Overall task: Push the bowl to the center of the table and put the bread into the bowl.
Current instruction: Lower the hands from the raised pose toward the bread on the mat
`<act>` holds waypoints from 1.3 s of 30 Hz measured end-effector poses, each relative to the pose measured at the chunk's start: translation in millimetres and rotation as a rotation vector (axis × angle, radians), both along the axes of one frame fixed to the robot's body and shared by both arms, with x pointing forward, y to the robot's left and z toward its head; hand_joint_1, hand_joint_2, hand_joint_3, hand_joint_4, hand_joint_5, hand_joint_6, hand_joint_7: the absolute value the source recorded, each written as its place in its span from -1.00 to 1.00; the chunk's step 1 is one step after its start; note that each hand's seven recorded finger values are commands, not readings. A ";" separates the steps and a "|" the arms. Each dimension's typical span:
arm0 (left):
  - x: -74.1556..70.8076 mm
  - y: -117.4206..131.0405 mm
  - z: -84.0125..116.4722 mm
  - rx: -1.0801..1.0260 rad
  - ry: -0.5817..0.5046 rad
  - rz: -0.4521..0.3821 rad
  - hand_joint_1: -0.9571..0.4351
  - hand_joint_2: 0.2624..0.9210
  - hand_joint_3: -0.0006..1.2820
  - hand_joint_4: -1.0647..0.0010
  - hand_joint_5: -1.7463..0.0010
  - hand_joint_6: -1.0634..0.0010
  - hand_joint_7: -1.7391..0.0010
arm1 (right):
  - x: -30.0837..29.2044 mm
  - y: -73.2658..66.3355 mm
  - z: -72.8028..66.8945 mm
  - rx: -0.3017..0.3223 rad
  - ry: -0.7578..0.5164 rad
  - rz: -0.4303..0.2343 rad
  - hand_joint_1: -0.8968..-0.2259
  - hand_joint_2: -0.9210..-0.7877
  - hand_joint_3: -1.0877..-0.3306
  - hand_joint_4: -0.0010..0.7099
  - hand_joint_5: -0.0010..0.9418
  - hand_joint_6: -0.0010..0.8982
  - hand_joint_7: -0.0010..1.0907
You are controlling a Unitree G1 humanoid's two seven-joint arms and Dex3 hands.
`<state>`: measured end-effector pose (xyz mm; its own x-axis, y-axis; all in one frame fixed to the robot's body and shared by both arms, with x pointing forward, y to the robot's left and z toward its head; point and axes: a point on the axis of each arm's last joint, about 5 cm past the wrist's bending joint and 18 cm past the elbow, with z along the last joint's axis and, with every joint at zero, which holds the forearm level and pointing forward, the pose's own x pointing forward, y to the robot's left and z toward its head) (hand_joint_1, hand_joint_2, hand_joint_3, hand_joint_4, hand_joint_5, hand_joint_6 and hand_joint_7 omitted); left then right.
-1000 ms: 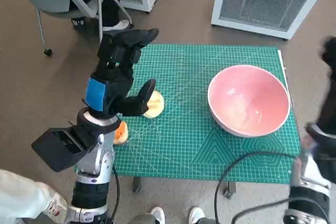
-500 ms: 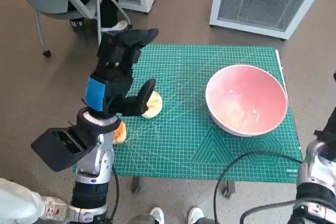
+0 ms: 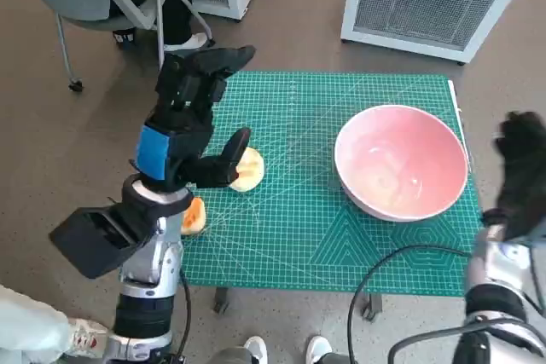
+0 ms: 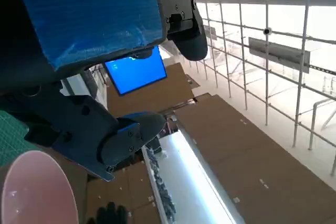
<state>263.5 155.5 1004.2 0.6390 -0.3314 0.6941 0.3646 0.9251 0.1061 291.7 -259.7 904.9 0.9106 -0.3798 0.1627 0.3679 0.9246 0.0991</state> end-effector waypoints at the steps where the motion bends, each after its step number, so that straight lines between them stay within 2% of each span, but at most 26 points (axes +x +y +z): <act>1: 0.0 0.4 0.1 0.000 0.000 0.002 0.16 -0.11 0.45 1.00 0.10 1.00 -0.24 | 1.0 2.0 -0.9 0.007 0.014 0.009 0.36 -1.00 -0.23 -0.23 -0.99 -0.79 -0.24; 17: -3.3 7.6 0.5 0.009 -0.007 0.030 0.16 -0.10 0.40 1.00 0.07 1.00 -0.26 | 15.6 34.4 -4.1 0.109 0.112 0.123 0.32 -1.00 -0.23 -0.19 -0.98 -0.79 -0.19; 29: -7.9 12.7 -0.2 0.017 -0.009 0.054 0.15 -0.08 0.36 1.00 0.08 1.00 -0.26 | 26.9 61.7 1.5 0.173 0.103 0.241 0.35 -1.00 -0.21 -0.26 -0.99 -0.80 -0.14; 39: -11.9 18.0 -0.7 0.019 -0.002 0.081 0.14 -0.02 0.29 1.00 0.07 1.00 -0.25 | 33.7 77.5 7.8 0.197 0.099 0.291 0.28 -1.00 -0.20 -0.28 -0.99 -0.84 -0.10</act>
<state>251.6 173.4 1003.5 0.6625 -0.2919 0.6899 0.2888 0.9493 0.1243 325.5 -182.3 912.6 0.9929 -0.1179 0.0176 0.1092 0.9587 0.2627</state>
